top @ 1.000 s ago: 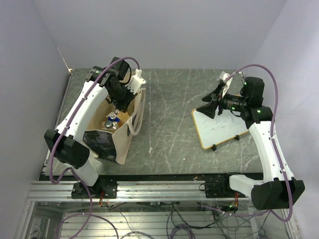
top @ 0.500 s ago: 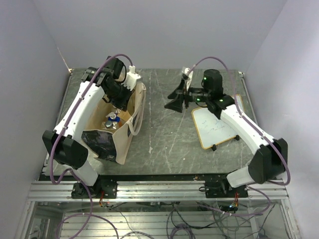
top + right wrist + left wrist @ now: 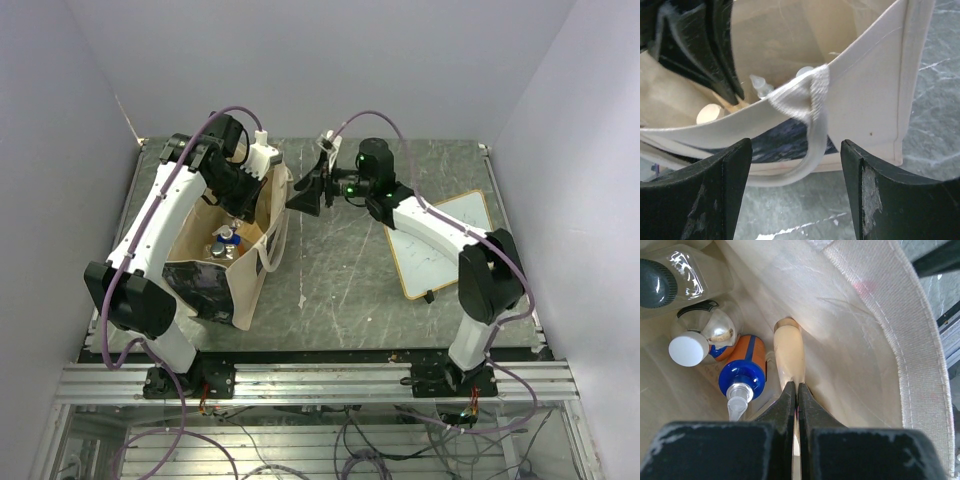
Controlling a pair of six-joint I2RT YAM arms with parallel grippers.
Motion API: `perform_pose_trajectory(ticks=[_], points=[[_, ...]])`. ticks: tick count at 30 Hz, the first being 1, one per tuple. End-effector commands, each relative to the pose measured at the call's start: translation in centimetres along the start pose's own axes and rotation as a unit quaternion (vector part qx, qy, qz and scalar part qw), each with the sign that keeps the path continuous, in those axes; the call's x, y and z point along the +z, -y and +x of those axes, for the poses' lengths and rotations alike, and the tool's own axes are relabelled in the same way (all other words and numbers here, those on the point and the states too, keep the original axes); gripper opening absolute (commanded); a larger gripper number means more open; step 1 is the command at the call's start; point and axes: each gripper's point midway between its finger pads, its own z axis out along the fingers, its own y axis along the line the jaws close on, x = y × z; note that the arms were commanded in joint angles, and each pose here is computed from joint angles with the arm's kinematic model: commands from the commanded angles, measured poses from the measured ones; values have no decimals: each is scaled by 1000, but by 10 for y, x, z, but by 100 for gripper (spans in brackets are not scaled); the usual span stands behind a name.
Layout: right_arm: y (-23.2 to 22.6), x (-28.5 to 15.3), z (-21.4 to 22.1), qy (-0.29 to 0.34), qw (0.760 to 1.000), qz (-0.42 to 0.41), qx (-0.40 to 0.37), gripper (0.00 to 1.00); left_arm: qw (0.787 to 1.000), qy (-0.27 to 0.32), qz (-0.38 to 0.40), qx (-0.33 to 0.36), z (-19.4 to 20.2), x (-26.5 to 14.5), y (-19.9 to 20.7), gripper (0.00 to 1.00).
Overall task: Place the personal care products into the canvas bag
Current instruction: Place the care product in the canvas bag.
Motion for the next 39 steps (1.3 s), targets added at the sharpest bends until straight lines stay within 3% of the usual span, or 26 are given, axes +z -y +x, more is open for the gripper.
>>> perform_pose_trajectory(ticks=[1, 7, 12, 21, 39], points=[[13, 18, -19, 34, 999, -3, -12, 71, 1000, 15, 26, -5, -7, 2, 6, 7], [14, 32, -12, 32, 999, -21, -2, 63, 999, 13, 31, -10, -7, 6, 7, 7], [4, 30, -19, 37, 998, -43, -6, 37, 999, 8, 27, -17, -6, 7, 5, 7], [-29, 12, -42, 39, 996, -78, -26, 0, 1000, 15, 22, -16, -11, 4, 3, 7], [-46, -4, -85, 63, 992, -105, -24, 0, 999, 34, 6, -20, -21, 17, -8, 7]])
